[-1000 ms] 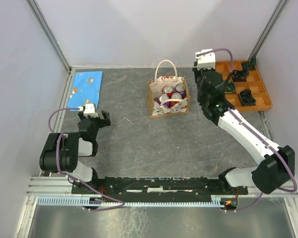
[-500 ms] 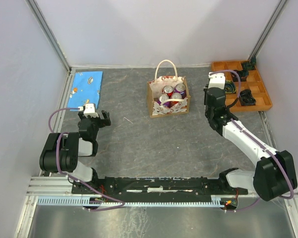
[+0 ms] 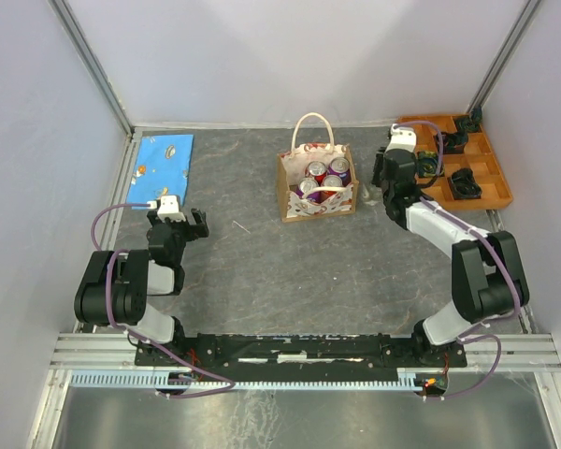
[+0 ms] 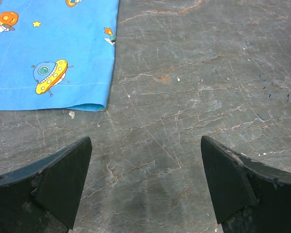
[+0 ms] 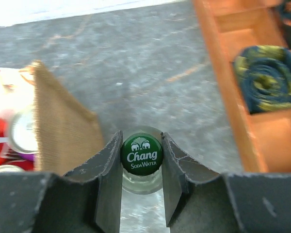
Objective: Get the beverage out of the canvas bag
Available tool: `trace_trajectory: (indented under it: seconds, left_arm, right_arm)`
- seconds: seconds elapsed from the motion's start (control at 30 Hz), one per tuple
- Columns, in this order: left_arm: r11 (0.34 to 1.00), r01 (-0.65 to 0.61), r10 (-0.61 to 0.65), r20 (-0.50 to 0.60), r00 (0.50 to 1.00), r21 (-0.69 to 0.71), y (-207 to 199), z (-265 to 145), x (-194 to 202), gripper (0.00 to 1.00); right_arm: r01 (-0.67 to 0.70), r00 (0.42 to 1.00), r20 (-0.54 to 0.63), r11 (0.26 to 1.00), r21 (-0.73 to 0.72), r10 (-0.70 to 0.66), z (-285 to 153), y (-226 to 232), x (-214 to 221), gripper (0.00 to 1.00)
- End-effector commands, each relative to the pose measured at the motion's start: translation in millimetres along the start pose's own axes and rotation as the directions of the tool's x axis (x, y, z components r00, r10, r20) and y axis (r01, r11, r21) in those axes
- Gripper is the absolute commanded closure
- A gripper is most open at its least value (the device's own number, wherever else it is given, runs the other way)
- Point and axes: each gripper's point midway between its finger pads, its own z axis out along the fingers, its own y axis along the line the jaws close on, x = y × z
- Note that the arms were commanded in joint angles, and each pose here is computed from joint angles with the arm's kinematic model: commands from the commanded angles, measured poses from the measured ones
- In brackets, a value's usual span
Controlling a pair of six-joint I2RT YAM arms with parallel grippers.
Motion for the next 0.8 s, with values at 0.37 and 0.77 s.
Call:
trace_trajectory:
  seconds: [0.37,0.77]
  left_arm:
    - [0.999,-0.046,0.046,0.059,0.997,-0.003,0,6,-19,0.01]
    - [0.999,-0.046,0.046,0.061,0.997,-0.003,0,6,-19,0.01]
  right_arm:
    - [-0.106,0.989,0.016,0.775,-0.623,0.148,-40,177,-86,1.00]
    - [0.088,0.995,0.080,0.899,-0.429,-0.058,-44,171,-75,1.00]
